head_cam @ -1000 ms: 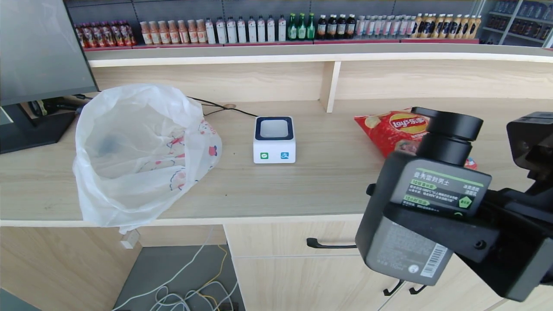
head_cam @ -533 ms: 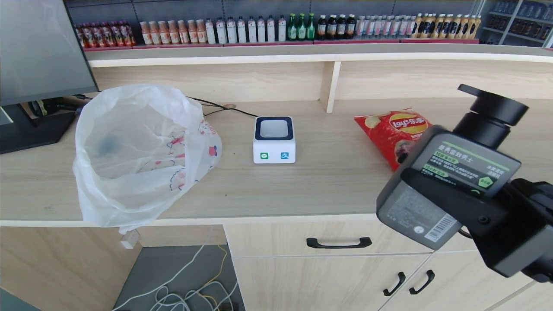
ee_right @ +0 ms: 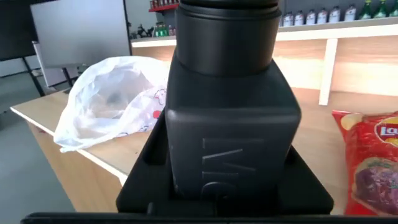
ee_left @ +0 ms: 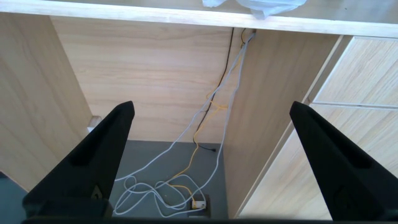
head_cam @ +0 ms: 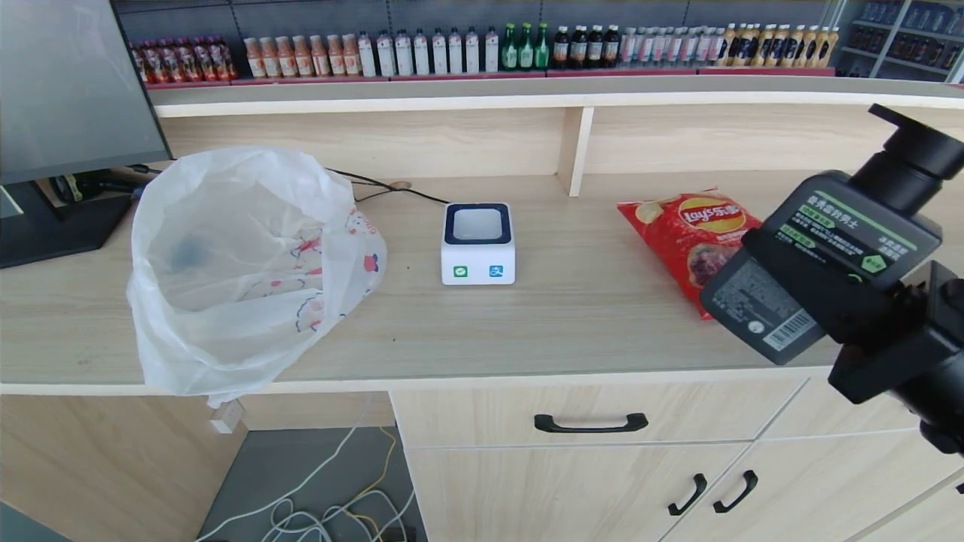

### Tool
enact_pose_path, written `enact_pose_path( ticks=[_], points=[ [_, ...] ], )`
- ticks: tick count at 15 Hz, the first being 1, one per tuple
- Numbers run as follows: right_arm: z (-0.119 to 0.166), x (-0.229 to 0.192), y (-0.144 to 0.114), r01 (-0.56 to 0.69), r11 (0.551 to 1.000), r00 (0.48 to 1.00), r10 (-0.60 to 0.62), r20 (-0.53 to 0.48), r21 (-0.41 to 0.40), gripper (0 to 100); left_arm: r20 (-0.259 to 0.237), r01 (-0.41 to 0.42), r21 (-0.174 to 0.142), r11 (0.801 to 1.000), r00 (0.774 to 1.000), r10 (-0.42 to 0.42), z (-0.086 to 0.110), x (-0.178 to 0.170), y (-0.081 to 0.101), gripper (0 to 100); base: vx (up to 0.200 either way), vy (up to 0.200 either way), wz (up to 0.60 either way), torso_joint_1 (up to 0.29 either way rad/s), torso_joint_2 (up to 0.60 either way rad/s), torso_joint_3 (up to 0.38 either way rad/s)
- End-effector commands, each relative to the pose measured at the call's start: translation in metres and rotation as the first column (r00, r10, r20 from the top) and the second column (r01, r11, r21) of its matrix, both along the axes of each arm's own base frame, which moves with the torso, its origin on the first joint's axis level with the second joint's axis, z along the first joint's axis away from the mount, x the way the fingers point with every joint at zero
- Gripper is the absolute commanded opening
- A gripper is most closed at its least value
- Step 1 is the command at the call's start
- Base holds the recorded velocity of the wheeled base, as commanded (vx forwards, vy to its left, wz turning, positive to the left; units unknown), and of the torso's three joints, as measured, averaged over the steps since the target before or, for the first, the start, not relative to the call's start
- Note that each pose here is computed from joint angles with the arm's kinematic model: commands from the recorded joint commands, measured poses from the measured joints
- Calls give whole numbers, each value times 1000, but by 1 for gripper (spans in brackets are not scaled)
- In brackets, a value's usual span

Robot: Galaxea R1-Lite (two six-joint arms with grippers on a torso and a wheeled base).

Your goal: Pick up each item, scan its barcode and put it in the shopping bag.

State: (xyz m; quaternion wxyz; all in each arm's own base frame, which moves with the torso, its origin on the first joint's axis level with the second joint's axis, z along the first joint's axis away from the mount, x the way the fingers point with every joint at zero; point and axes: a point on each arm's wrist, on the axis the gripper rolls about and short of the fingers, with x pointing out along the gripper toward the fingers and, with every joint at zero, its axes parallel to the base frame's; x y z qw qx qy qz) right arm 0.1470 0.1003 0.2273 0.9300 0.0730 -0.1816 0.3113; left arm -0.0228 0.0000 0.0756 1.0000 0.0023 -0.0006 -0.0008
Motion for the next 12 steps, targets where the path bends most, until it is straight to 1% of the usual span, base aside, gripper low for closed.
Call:
enact_pose_path(
  ticks=[1, 3, 5, 6, 8, 10, 12],
  points=[
    [2, 1, -1, 57, 998, 998, -57, 20, -9, 0, 0, 0, 0, 1000, 1000, 0, 0, 0, 0, 100, 0, 0, 0, 0, 0, 0],
    [8, 2, -1, 105, 994, 993, -103, 60, -26, 0, 0, 0, 0, 1000, 1000, 0, 0, 0, 0, 100, 0, 0, 0, 0, 0, 0],
    [12, 6, -4, 174, 985, 983, -172, 72, -23, 0, 0, 1, 0, 1000, 1000, -1, 0, 0, 0, 100, 0, 0, 0, 0, 0, 0],
    [15, 9, -5, 246, 969, 967, -245, 65, -10, 0, 0, 0, 0, 1000, 1000, 0, 0, 0, 0, 100, 0, 0, 0, 0, 0, 0],
    [18, 10, -6, 318, 948, 946, -317, 68, -6, 0, 0, 0, 0, 1000, 1000, 0, 0, 0, 0, 100, 0, 0, 0, 0, 0, 0],
    [22, 17, -6, 340, 940, 938, -339, 74, 3, 0, 0, 0, 1, 1000, 1000, 0, 0, 0, 0, 100, 0, 0, 0, 0, 0, 0],
    [18, 28, 0, 342, 939, 938, -341, 60, -20, 0, 0, 0, 1, 1000, 1000, 0, 0, 0, 0, 100, 0, 0, 0, 0, 0, 0]
  ],
)
